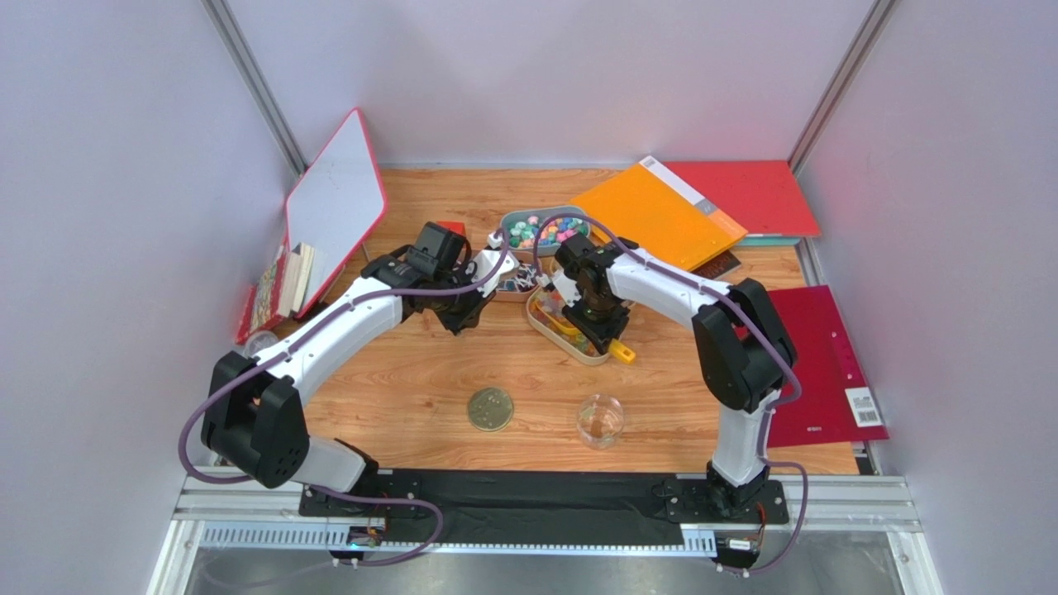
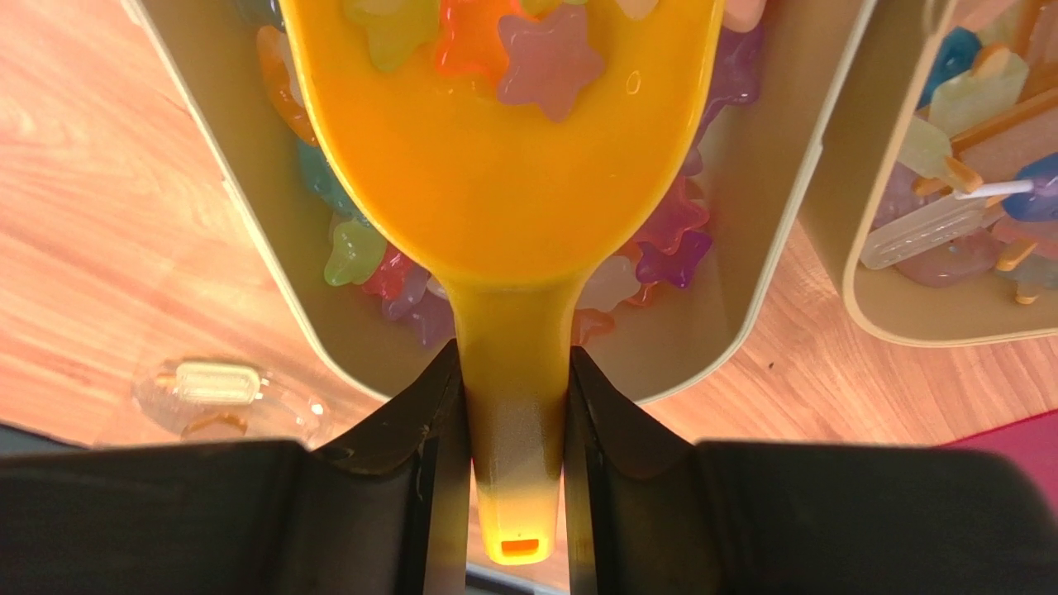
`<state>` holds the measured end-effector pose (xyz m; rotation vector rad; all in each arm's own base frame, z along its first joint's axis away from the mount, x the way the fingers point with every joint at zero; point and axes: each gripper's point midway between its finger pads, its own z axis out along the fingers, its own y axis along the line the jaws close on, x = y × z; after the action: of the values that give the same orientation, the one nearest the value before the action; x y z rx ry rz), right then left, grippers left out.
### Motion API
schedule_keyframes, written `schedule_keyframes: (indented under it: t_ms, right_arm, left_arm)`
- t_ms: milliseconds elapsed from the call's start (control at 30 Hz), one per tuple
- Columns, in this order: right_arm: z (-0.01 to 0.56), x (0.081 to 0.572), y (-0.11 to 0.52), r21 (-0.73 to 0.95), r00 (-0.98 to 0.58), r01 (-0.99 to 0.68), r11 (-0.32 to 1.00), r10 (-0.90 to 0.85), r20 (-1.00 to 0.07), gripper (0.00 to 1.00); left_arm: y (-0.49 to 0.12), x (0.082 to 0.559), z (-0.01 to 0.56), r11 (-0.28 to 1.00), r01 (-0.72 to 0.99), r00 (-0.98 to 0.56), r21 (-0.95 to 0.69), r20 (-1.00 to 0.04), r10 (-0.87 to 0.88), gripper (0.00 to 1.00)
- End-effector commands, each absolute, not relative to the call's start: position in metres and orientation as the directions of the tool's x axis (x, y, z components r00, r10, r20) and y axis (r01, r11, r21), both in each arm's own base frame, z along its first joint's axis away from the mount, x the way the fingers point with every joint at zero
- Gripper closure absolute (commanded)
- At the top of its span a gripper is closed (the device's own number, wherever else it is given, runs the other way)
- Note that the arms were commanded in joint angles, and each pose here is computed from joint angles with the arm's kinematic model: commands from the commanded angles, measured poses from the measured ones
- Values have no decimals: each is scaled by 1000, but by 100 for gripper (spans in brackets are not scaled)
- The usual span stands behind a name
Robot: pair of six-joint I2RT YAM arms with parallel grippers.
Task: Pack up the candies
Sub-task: Scoop the fake candies from the storage box, then place the fake candies in the packing bottle.
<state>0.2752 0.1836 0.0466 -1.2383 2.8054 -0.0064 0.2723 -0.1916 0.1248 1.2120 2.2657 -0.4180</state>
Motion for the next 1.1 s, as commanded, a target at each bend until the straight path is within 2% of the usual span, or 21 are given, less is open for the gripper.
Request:
schedule_keyframes:
  t_ms: [0, 267, 467, 733, 800, 867, 900, 967, 1000, 1067]
  right_arm:
    - [61, 300, 188, -109, -680, -686, 719, -688, -255, 100]
    - [76, 302, 182, -164, -611, -690, 705, -689, -389, 100]
    - [78, 298, 179, -177, -586, -692, 700, -688, -428, 100]
    - [91, 292, 170, -220, -530, -688, 691, -686, -499, 100]
    - [108, 294, 168, -245, -477, -693, 678, -686, -549, 100]
    - [104, 281, 162, -230, -451, -726, 648, -701, -552, 100]
    - [103, 273, 158, -245, -414, -761, 601, -740, -531, 100]
    - [115, 256, 158, -240, -336, -811, 533, -761, -555, 100]
    - [117, 245, 152, -256, -277, -849, 463, -801, -530, 100]
    - [134, 229, 145, -285, -201, -868, 406, -813, -547, 100]
  left_arm:
    - [-190, 273, 126, 511, 860, -420, -9, -581, 697, 100]
    - [-190, 278, 123, 525, 851, -438, -15, -572, 694, 100]
    - [-189, 285, 123, 539, 842, -448, -6, -563, 694, 100]
    - [-180, 309, 124, 558, 826, -437, 82, -534, 724, 100]
    - [-176, 318, 129, 575, 810, -436, 119, -534, 724, 100]
    - [-172, 327, 133, 586, 794, -425, 162, -542, 725, 100]
    - [-172, 329, 137, 592, 788, -421, 172, -551, 720, 100]
    - [-173, 331, 147, 608, 773, -418, 180, -576, 702, 100]
    - [-173, 331, 158, 634, 752, -425, 178, -604, 674, 96]
    - [-180, 323, 170, 634, 761, -418, 140, -642, 643, 76]
